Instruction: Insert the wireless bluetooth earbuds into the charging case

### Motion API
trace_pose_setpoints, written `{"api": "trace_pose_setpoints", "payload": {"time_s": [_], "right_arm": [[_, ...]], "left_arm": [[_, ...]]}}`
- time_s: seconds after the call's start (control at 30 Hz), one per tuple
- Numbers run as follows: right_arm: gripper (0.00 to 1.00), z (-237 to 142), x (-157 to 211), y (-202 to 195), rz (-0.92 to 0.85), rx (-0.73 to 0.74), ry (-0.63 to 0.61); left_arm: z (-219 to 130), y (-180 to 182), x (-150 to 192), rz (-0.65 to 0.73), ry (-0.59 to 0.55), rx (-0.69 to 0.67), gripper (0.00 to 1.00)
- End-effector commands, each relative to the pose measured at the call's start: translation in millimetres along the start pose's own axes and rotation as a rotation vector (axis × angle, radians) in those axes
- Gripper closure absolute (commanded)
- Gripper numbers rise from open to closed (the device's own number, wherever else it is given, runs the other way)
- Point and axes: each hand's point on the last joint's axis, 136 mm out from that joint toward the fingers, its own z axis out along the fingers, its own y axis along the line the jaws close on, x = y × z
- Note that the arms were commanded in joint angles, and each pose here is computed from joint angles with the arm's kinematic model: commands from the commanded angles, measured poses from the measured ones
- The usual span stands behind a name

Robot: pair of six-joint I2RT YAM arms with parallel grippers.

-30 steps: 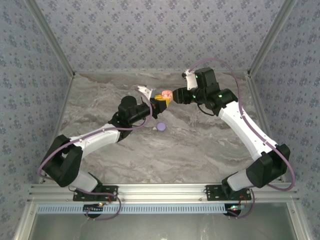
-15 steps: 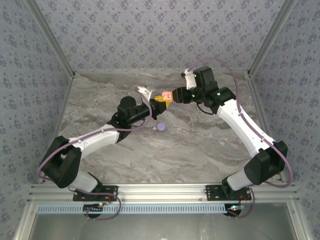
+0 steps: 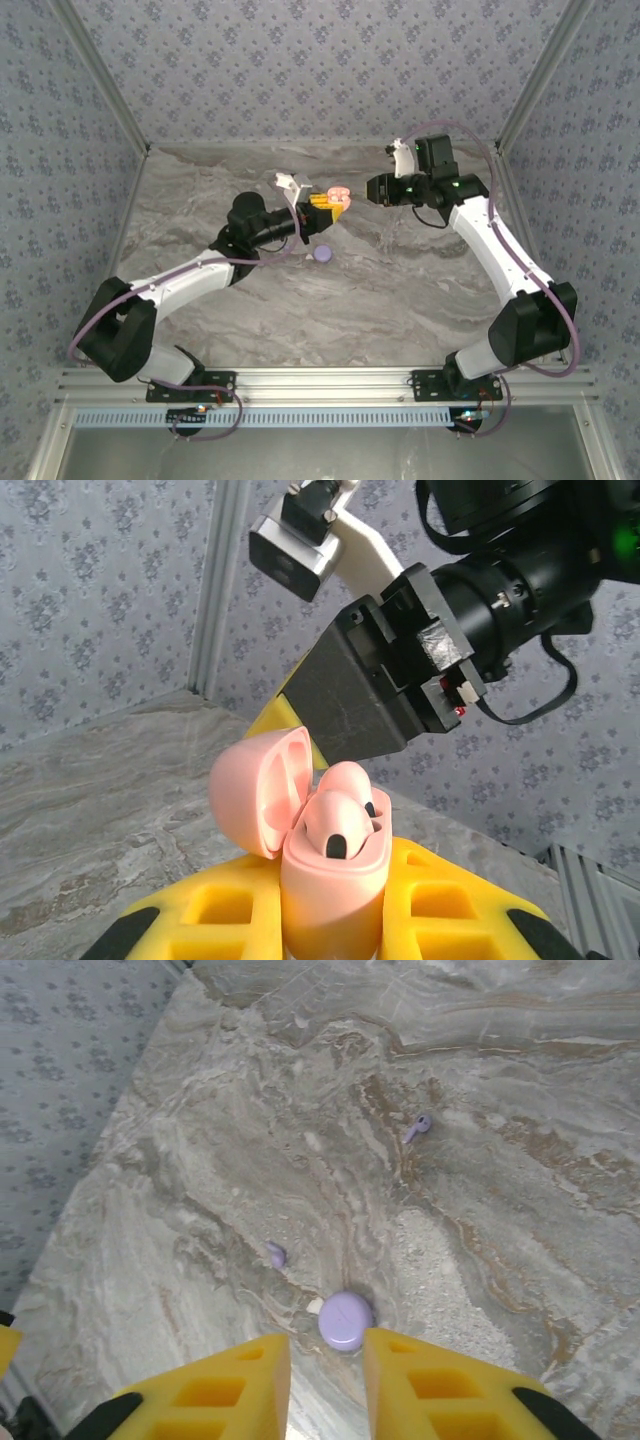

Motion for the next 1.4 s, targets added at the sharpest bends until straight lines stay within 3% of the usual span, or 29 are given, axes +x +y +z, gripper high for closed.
{"api": "trace_pose_setpoints", "payload": {"time_s": [0.0, 0.67, 1.37], "right_arm": [[0.78, -8, -3, 25, -0.045, -0.149, -0.015], [0.84, -4, 1, 72, -0.104, -0.400, 0.036], [0.84, -27, -9, 101, -0.174, -0.510, -0.023]], "left_arm": [[-5, -18, -25, 0.052, -0.059, 0.092, 0.95], [-6, -31, -29, 0.041, -0.069, 0.182, 0.95], [-3, -22, -15, -0.004, -0.031, 0.148, 0.95]]}}
